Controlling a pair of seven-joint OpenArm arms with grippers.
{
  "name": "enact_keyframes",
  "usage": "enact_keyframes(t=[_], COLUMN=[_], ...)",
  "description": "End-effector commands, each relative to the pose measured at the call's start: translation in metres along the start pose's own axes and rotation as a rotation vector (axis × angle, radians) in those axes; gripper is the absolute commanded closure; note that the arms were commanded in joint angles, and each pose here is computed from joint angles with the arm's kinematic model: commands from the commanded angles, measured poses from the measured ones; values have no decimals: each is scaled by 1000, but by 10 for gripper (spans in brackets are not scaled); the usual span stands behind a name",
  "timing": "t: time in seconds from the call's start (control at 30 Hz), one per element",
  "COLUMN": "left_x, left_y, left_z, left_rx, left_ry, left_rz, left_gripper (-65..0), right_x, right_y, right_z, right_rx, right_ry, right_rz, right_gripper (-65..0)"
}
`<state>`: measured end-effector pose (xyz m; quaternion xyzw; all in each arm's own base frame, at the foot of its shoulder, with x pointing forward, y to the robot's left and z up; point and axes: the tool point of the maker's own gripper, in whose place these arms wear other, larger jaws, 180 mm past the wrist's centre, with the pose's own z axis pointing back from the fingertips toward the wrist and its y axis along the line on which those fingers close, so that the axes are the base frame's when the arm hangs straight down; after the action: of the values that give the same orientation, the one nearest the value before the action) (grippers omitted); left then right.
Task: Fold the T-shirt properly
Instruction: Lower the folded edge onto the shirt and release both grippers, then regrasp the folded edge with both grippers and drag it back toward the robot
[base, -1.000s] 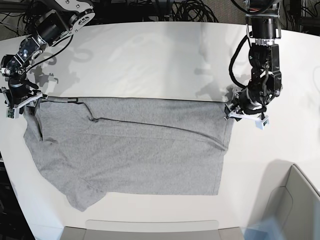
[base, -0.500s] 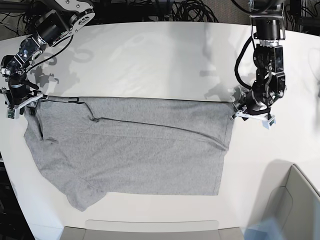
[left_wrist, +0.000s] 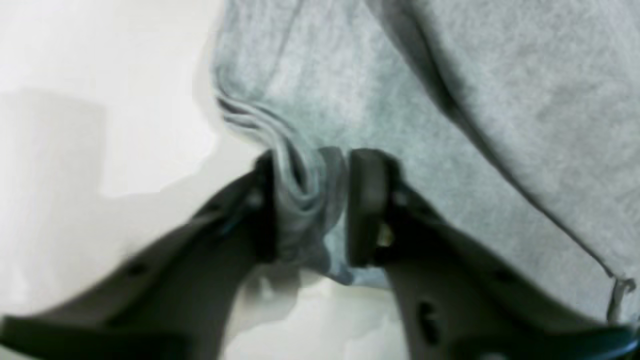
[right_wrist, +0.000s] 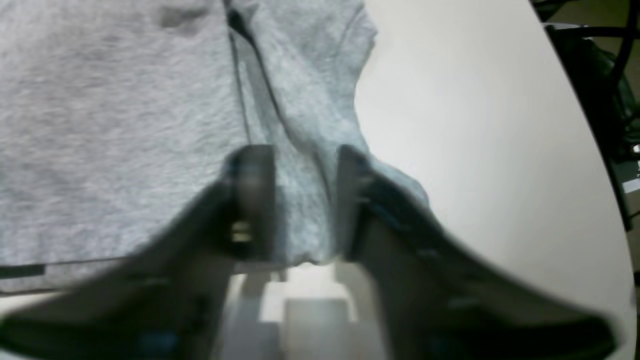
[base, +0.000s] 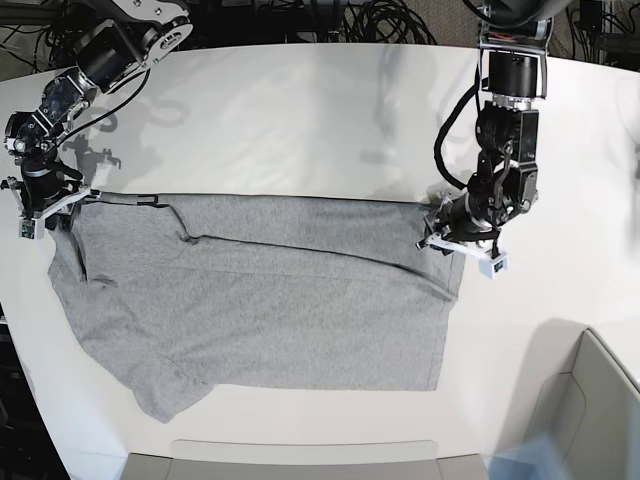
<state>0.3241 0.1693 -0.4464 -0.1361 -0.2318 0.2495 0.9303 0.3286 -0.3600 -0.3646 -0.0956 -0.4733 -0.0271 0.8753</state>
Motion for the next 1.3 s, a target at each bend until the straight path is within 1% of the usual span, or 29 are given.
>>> enact_keyframes(t=[0.0,0.03,0.07,0.1,0.17,0.23,0.33,0.47,0.63,0.73,0.83,0.9,0.97,1.03,1.1,1.17,1.27], left_x=[-13,-14,-18,-21,-29,-39,-50,-60,-75,-76,-76,-76,-76,-76,-75,-75,-76], left_y=[14,20,30,41,54,63,68,64,68,68,68,68,68,68,66,66,67], left_z=[1,2,4,6,9,12,20,35,45,45,45,46,45,45,45,45,45], left_rx=[35,43,55,69,84,95,99,82,85,87,85,86,84,84,81,81,82], left_ry=[53,56,67,76,100,128,127,119,127,129,129,128,129,129,127,127,128], left_rz=[21,39,66,96,130,147,130,98,80,81,81,80,82,82,82,82,83], left_gripper=[-133,-92,-34,0,0,0,0,0,0,0,0,0,0,0,0,0,0], right_x=[21,21,20,17,6,0,-26,-50,-67,-59,-39,-23,-5,3,10,14,2], right_y=[-5,-5,-4,-4,-5,-7,-6,-11,-10,-9,-8,9,18,27,28,31,27], right_z=[2,2,2,2,3,4,4,8,17,18,20,21,24,24,20,11,-4], right_rx=[0,0,2,2,-3,-7,11,23,36,42,32,49,57,71,76,90,97], right_ry=[-66,-64,-62,-50,-15,-1,58,106,113,79,34,-6,-45,-63,-76,-77,-17], right_rz=[9,9,13,22,44,41,31,15,-12,-39,-2,24,68,79,83,62,60], right_gripper=[-45,0,0,0,0,0,0,0,0,0,0,0,0,0,0,0,0])
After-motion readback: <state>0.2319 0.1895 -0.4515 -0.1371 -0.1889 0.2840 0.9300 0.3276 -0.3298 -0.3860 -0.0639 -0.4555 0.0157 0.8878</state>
